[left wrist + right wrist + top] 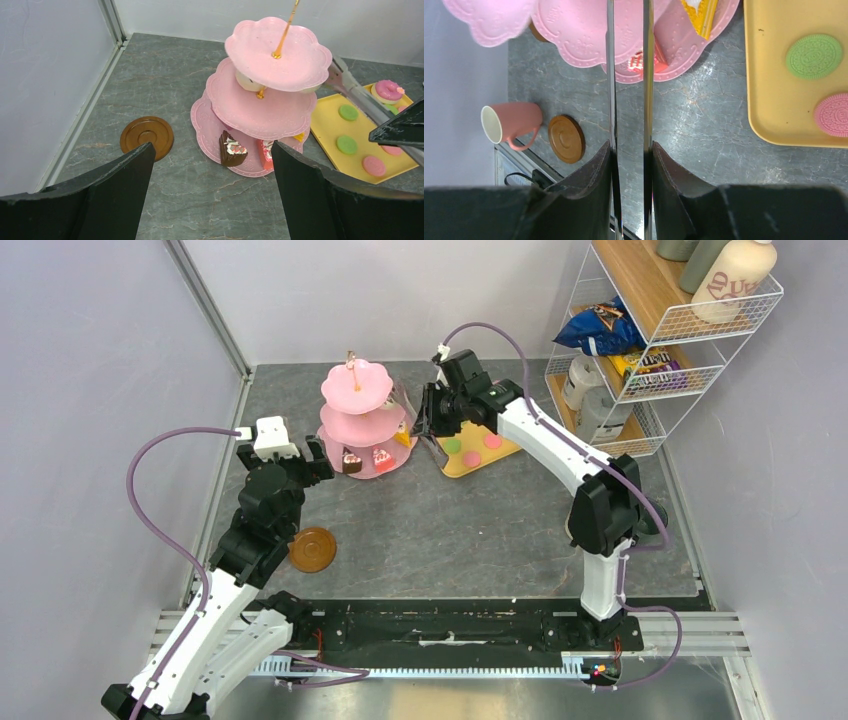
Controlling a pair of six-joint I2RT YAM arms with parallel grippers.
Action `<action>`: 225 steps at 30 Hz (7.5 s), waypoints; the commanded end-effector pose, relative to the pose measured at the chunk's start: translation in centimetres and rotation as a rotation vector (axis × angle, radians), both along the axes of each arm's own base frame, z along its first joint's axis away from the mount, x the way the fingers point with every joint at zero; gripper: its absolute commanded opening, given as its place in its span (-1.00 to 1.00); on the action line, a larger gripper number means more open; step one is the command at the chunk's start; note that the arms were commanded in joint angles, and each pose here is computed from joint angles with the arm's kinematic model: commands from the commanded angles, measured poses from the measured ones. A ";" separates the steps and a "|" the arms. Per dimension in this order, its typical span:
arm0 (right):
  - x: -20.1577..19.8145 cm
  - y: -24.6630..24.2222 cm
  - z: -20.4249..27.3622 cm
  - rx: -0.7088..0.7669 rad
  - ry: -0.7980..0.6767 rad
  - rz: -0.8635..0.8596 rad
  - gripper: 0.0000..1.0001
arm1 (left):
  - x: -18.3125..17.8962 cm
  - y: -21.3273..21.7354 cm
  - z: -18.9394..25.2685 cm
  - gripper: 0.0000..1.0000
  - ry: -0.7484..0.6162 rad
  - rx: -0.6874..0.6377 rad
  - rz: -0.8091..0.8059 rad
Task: Serve the afternoon tea
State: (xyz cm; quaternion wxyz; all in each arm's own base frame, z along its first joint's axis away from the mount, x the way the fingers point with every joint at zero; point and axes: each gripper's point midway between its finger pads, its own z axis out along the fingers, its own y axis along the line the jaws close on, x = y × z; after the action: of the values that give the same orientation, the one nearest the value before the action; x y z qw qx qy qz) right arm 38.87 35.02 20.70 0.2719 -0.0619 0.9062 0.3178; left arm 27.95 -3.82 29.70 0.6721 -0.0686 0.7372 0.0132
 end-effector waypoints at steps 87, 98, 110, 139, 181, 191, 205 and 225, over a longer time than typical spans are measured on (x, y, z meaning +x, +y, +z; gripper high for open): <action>12.3 -22.2 -6.5 -0.885 -0.224 -0.072 0.11 | 0.5 -0.4 0.5 0.89 -0.027 -0.039 -0.003; 12.8 -22.7 -8.1 -1.054 -0.235 -0.010 0.10 | 0.6 -0.5 0.5 0.88 -0.025 -0.037 -0.005; 12.6 -22.7 -9.0 -1.289 -0.258 0.056 0.10 | 0.5 -0.4 0.6 0.88 -0.029 -0.038 -0.004; 8.3 -20.2 -3.2 -1.351 -0.394 0.067 -0.41 | 0.3 -0.2 1.0 0.89 -0.041 -0.045 0.004; -7.7 3.4 3.5 -0.897 -0.811 0.648 -0.42 | -2.0 6.0 2.0 0.97 -0.110 -0.062 0.317; -5.0 5.7 2.2 -0.968 -0.864 0.633 -0.42 | -2.1 5.9 2.2 1.00 -0.116 -0.069 0.308; -2.6 5.8 2.1 -0.992 -0.886 0.553 -0.39 | -2.0 5.7 2.2 1.00 -0.115 -0.069 0.299; -2.6 5.6 -0.5 -1.008 -0.846 0.595 -0.19 | -1.8 5.3 2.1 1.00 -0.112 -0.068 0.273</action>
State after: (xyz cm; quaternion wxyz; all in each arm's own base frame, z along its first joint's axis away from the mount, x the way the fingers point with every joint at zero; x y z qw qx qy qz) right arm 35.74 40.12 19.63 0.4232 -0.5505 0.7072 -0.1334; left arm 25.97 1.49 30.93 0.6872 -0.1691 0.7000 0.0962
